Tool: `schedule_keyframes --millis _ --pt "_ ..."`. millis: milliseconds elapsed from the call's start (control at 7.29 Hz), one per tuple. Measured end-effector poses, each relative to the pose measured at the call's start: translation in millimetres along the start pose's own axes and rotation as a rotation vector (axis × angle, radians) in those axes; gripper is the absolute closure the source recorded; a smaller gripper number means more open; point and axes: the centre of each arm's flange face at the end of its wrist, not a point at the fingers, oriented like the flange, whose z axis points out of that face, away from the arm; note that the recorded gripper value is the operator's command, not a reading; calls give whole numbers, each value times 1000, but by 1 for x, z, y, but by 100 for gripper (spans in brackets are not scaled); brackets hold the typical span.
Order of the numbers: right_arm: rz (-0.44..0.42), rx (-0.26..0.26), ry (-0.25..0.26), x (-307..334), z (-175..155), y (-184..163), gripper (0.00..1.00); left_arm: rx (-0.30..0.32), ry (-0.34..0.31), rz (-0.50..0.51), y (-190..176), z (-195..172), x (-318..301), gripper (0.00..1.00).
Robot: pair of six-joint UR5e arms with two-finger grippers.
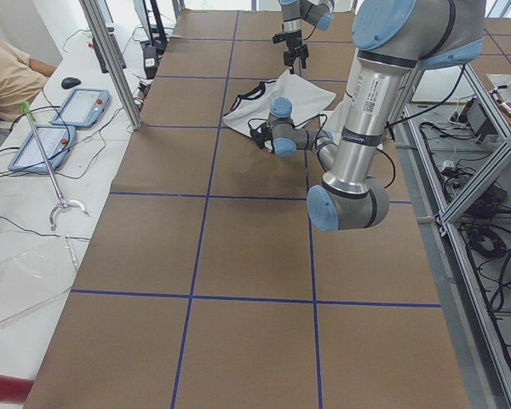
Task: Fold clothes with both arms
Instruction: 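Grasp the shirt edge with the left gripper and fold it toward the right gripper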
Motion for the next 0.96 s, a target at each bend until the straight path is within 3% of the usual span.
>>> schedule_keyframes --millis 960 --pt "10 8 16 1 11 -4 0 34 -1 71 -15 -7 4 100"
